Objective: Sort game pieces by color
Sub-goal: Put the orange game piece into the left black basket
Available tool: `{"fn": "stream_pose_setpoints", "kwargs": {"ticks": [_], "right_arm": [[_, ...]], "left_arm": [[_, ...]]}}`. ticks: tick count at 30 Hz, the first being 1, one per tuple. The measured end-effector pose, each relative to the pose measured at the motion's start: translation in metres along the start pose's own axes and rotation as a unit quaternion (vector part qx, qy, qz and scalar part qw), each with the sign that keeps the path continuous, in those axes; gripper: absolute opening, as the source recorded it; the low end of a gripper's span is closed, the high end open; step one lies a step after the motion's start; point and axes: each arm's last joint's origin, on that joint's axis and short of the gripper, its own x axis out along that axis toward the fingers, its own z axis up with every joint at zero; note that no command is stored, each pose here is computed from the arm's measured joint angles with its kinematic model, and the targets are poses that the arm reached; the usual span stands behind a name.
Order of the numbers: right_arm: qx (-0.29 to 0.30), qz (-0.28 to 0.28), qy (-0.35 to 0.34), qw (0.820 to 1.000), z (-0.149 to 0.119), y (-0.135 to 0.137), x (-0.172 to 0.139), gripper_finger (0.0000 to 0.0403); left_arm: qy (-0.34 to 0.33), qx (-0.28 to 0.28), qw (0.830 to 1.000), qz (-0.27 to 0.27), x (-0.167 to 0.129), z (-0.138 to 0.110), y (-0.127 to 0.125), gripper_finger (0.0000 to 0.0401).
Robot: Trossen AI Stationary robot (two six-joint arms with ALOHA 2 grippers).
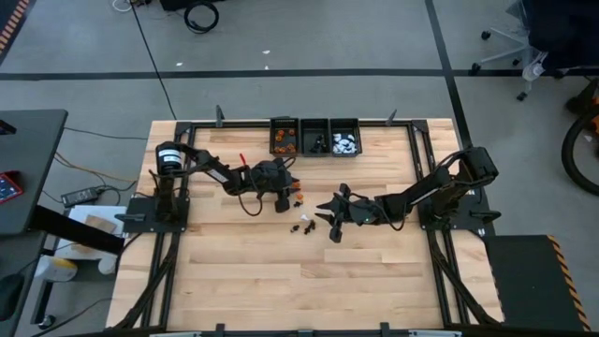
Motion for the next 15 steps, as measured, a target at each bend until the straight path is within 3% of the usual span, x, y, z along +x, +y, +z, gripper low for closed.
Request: {"fn": "stream_pose_setpoints", "kwargs": {"ticks": [11,15], "right_arm": [[-0.001,0.008,0.003,1.000,-0.0003,0.0004,0.0000,0.0118],[0.004,0.031,0.040,0.999,-0.0050,-0.0001,-0.0014,0.0118]], "left_arm": [[-0.007,0.005,1.000,-0.022,-0.0002,0.0002,-0.0011,0.0054],[-0.009,-0.001,1.000,-0.028,-0.0014,0.0016,-0.0014,0.0048]]}}
